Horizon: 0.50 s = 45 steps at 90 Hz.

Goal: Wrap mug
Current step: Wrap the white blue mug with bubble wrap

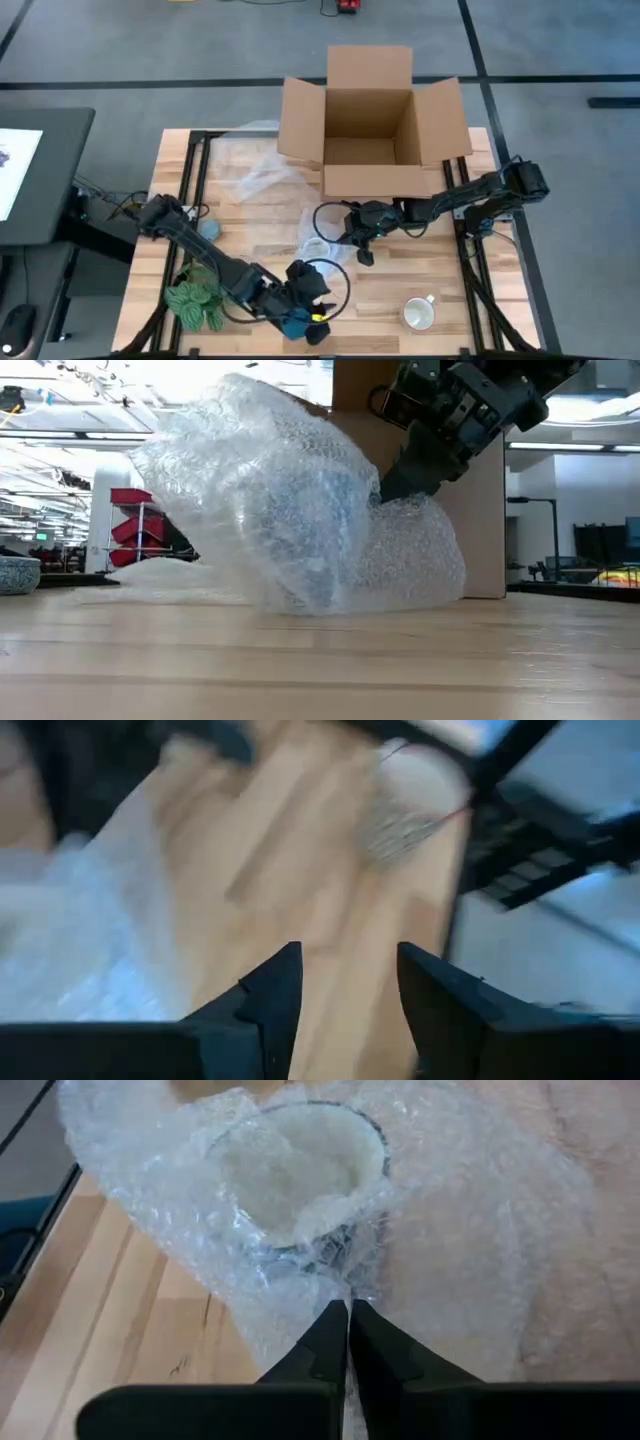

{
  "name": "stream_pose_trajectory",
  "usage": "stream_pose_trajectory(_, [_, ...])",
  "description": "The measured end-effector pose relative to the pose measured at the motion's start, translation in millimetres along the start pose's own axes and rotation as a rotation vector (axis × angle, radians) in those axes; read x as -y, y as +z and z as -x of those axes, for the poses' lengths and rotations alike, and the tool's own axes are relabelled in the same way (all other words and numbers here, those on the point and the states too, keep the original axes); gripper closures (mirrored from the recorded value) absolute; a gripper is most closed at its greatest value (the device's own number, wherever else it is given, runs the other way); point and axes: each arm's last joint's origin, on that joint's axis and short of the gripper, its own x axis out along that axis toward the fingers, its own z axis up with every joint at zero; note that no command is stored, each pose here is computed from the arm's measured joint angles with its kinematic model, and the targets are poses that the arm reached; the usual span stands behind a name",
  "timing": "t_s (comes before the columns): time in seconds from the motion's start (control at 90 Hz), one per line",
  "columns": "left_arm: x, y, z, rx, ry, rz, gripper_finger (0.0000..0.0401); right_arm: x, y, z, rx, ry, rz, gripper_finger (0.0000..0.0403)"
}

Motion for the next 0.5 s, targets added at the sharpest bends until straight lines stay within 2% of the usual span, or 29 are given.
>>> stream_pose_trajectory(0.156, [-20.6,-8.0,-24.5,-0.023,0.222,-0.015,0.0260,0.1,-0.4,0.0,-0.004,-0.001,0.000,0.0403])
stream_pose_trajectory(0.244, [-33.1,-5.8,-26.3,0.000,0.336,-0.021,0.0260,0.1,-0.4,0.0,-0.004,0.000,0.000,0.0403])
stream_pose_trajectory(0.389, [-44.6,-10.2,-32.1,-0.037,0.440,-0.037,0.0260,-0.2,-1.1,0.0,-0.011,0.000,0.001,0.0403])
stream_pose_trajectory(0.5, [-47.5,-13.5,-36.5,-0.047,0.475,-0.050,0.0260,-2.5,-1.4,-0.2,-0.011,0.007,0.006,0.0403])
